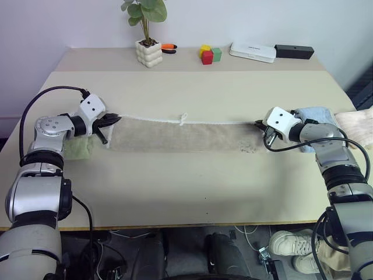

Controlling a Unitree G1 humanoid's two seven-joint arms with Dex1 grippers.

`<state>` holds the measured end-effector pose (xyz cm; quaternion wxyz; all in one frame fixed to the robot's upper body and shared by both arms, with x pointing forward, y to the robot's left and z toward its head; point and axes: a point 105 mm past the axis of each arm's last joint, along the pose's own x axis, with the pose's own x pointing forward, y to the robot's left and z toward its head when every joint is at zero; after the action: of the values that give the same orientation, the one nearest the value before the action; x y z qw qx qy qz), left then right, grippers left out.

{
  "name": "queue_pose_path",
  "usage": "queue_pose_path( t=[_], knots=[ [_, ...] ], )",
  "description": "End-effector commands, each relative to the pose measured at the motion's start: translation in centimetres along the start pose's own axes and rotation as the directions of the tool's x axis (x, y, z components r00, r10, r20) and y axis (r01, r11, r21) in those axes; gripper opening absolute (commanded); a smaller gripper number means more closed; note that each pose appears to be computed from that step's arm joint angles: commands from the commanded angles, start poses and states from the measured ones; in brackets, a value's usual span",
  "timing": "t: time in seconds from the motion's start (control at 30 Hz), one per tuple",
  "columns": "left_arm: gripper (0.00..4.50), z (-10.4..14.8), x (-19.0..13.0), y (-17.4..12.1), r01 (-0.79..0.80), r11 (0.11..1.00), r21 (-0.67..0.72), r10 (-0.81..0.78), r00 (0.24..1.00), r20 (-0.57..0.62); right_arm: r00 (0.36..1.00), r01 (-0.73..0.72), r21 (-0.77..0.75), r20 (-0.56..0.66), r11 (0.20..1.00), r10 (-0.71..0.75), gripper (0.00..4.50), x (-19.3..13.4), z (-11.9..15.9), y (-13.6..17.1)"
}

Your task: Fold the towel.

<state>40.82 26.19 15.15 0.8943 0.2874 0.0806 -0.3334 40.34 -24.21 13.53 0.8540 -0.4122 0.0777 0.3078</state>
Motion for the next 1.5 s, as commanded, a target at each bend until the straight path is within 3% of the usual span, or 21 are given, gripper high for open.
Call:
queue_pose_path(
  t=[0.03,0.27,0.37,0.47,0.53,0.63,0.7,0.8,0.87,0.93,1.07,1.17,1.23,1.3,1.4,1.5],
  knots=[
    [0.90,0.6,-0.3,0.6,-0.018,0.998,-0.060,0.021,0.999,0.044,0.999,0.038,-0.012,0.027,0.999,-0.037,0.92,0.2,1.0,-0.9],
    [4.32,0.9,-0.7,2.0,-0.120,0.992,0.026,0.120,0.993,0.019,0.998,0.066,-0.046,-0.007,0.997,-0.066,4.29,-0.1,0.6,-1.4],
    [4.47,2.3,-0.8,2.9,-0.150,0.987,-0.049,0.154,0.984,0.089,0.992,0.124,-0.027,-0.005,0.992,-0.124,4.46,-0.6,0.9,-2.6],
    [4.47,4.5,-0.8,3.6,-0.121,0.972,-0.203,0.164,0.963,0.214,0.968,0.220,0.121,0.093,0.968,-0.232,4.46,-1.0,3.0,-4.1],
    [3.96,6.1,-1.0,3.8,-0.063,0.955,-0.289,0.156,0.938,0.309,0.947,0.245,0.200,0.160,0.949,-0.278,4.50,-1.3,4.6,-4.5],
    [2.72,9.2,-1.0,4.0,0.027,0.928,-0.371,0.154,0.881,0.448,0.857,0.276,0.493,0.263,0.825,-0.444,3.69,-1.7,8.0,-4.8],
    [1.69,10.5,-0.6,3.7,0.067,0.900,-0.432,0.180,0.844,0.506,0.819,0.256,0.603,0.281,0.756,-0.501,2.71,-1.3,9.9,-3.4],
    [0.06,11.2,1.1,2.2,0.114,0.807,-0.580,0.270,0.802,0.533,0.813,0.167,0.734,0.274,0.658,-0.513,1.02,0.8,12.0,0.5],
    [0.00,11.1,2.4,0.4,0.124,0.771,-0.625,0.292,0.803,0.520,0.830,0.119,0.781,0.261,0.614,-0.493,0.05,2.2,13.0,2.8],
    [0.00,10.7,3.8,-1.5,0.138,0.712,-0.688,0.321,0.808,0.495,0.838,0.096,0.813,0.245,0.574,-0.487,0.05,3.4,13.4,4.3],
    [0.00,8.1,7.0,-5.4,0.117,0.510,-0.852,0.404,0.842,0.357,0.862,0.127,0.899,0.109,0.419,-0.495,0.05,6.1,11.3,6.0],
    [0.00,5.0,8.4,-7.9,0.018,0.478,-0.878,0.377,0.899,0.224,0.858,0.198,0.909,0.020,0.366,-0.514,0.05,6.8,9.4,6.1],
    [0.00,3.5,7.9,-7.0,-0.034,0.428,-0.903,0.416,0.895,0.164,0.853,0.248,0.912,-0.046,0.327,-0.521,0.05,6.8,7.8,6.1],
    [0.00,1.6,7.1,-6.1,-0.124,0.449,-0.885,0.442,0.892,0.099,0.839,0.310,0.901,-0.109,0.303,-0.533,0.05,6.2,5.8,5.9],
    [0.00,-0.7,5.5,-4.5,-0.207,0.406,-0.890,0.494,0.869,0.023,0.817,0.383,0.874,-0.169,0.300,-0.551,0.05,5.2,3.6,5.4],
    [0.00,-1.8,4.3,-3.6,-0.258,0.417,-0.872,0.519,0.855,-0.005,0.794,0.439,0.844,-0.204,0.308,-0.572,0.05,4.1,2.2,5.0]
  ],
)
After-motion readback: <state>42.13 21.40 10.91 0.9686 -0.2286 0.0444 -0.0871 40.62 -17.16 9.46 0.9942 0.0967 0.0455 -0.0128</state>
